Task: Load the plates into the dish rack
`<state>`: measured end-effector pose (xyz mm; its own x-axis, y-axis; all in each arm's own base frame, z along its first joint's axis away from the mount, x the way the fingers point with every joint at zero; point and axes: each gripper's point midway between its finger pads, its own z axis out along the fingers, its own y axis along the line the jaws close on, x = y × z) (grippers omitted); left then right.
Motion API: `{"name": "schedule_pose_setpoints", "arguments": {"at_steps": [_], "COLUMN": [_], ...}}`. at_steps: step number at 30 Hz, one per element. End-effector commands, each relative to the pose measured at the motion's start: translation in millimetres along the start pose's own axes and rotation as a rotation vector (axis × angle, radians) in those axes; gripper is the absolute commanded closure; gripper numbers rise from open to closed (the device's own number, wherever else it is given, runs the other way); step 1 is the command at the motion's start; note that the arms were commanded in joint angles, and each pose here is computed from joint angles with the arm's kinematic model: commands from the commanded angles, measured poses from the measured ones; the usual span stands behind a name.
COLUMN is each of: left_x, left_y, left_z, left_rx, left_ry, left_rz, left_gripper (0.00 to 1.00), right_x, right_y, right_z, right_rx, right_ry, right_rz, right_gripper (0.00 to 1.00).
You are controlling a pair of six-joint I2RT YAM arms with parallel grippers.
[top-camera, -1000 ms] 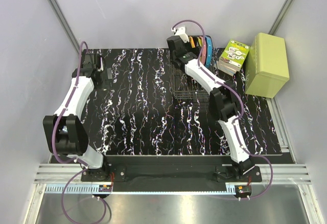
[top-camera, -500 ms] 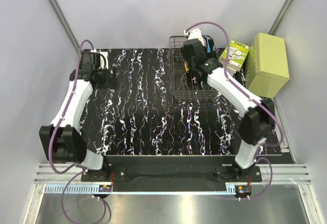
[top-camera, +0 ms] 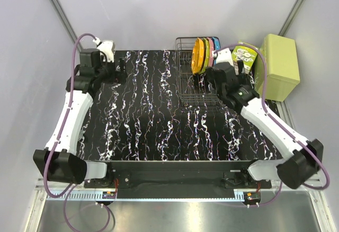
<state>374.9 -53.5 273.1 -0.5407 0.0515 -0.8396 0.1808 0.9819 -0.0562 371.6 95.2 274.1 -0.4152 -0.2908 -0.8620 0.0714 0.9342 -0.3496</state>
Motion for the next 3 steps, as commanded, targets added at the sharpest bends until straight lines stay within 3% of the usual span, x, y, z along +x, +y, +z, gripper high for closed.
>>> {"name": "schedule_pose_setpoints", "arguments": {"at_steps": [1, 3], "left_x": [-54.6, -70.1], "left_y": [-13.8, -12.9], "left_z": [-14.9, -20.1], "left_rx": [0.029, -0.001], "left_ry": [-0.158, -0.193], "left_rz": [0.072, 0.114], "left_gripper": [0.01, 0.01], "right_x": [3.5, 9.7], "right_y": [-32.7, -43.0], "right_z": [-10.9, -15.4], "right_rx": [0.056, 0.077], "right_ry": [-0.048, -0.047], "right_rz": [0.038, 0.058], "right_gripper": [0.00, 0.00]}}
